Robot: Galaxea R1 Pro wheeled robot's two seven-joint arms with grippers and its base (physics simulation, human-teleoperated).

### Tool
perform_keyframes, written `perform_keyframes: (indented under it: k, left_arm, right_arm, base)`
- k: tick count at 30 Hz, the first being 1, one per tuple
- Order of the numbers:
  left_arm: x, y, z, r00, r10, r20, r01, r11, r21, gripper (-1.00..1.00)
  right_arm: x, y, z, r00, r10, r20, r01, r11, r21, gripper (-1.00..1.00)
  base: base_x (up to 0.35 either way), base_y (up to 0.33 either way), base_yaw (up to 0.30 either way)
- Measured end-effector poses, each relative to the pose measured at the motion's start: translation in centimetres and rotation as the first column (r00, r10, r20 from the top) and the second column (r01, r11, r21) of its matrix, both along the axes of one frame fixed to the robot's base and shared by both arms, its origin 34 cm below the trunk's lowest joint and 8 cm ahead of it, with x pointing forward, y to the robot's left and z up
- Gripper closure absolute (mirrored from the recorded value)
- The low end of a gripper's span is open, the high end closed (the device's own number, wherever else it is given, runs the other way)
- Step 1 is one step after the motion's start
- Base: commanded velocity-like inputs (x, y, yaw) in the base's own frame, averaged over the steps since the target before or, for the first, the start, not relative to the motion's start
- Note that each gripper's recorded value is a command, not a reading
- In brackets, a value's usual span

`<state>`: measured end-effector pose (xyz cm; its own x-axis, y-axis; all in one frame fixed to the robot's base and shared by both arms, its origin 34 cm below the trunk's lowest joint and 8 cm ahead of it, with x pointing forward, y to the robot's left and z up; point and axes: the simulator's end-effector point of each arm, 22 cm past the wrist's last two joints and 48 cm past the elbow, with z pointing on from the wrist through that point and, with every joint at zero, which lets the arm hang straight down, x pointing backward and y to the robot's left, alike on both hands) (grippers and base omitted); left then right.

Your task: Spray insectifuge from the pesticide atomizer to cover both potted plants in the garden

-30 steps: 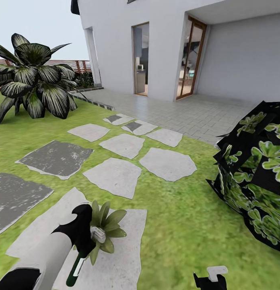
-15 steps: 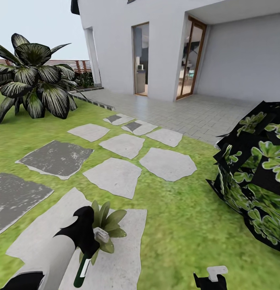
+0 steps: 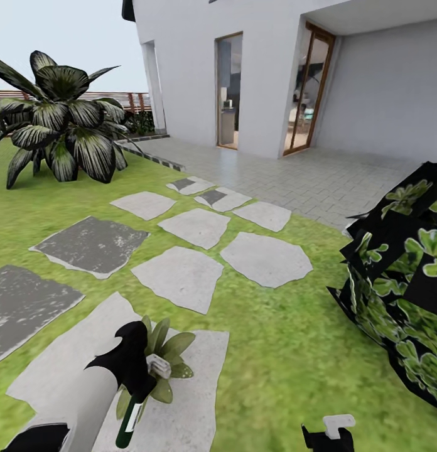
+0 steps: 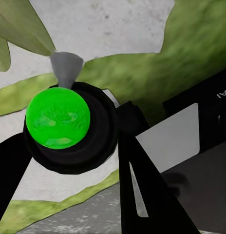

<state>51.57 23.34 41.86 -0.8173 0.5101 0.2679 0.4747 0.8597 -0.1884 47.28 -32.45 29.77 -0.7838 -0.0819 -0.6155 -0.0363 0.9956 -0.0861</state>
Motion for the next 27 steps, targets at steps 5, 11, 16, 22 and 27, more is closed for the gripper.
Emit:
perform_keyframes:
  k: [5, 11, 16, 22, 27]
  left_arm:
    - [0.8, -0.5, 0.5, 1.000, -0.001, 0.010, 0.001, 1.000, -0.010, 1.00]
    - [3.7, -1.8, 2.2, 0.998, -0.013, 0.057, 0.015, 1.000, -0.023, 1.00]
    - [3.3, -1.5, 2.0, 0.999, -0.016, 0.052, 0.017, 1.000, -0.016, 1.00]
    - [2.5, -1.2, 1.5, 0.999, -0.021, 0.035, 0.022, 1.000, -0.020, 1.00]
    - [2.5, -1.3, 1.5, 0.999, -0.022, 0.038, 0.023, 1.000, -0.019, 1.00]
  right_arm:
    - [0.0, 0.0, 0.0, 1.000, 0.000, 0.000, 0.000, 1.000, 0.000, -1.00]
    - [0.0, 0.0, 0.0, 1.000, 0.000, 0.000, 0.000, 1.000, -0.001, -1.00]
    - [0.0, 0.0, 0.0, 1.000, 0.000, 0.000, 0.000, 1.000, 0.000, -1.00]
    - [0.0, -0.1, 0.0, 1.000, 0.000, 0.000, 0.000, 1.000, -0.001, -1.00]
    - [0.0, 0.0, 0.0, 1.000, 0.000, 0.000, 0.000, 1.000, 0.000, -1.00]
  base:
    - [0.000, -0.002, 0.003]
    - [0.000, 0.000, 0.000]
    - [0.000, 0.000, 0.000]
    - [0.000, 0.000, 0.000]
    - [-0.019, 0.000, 0.000]
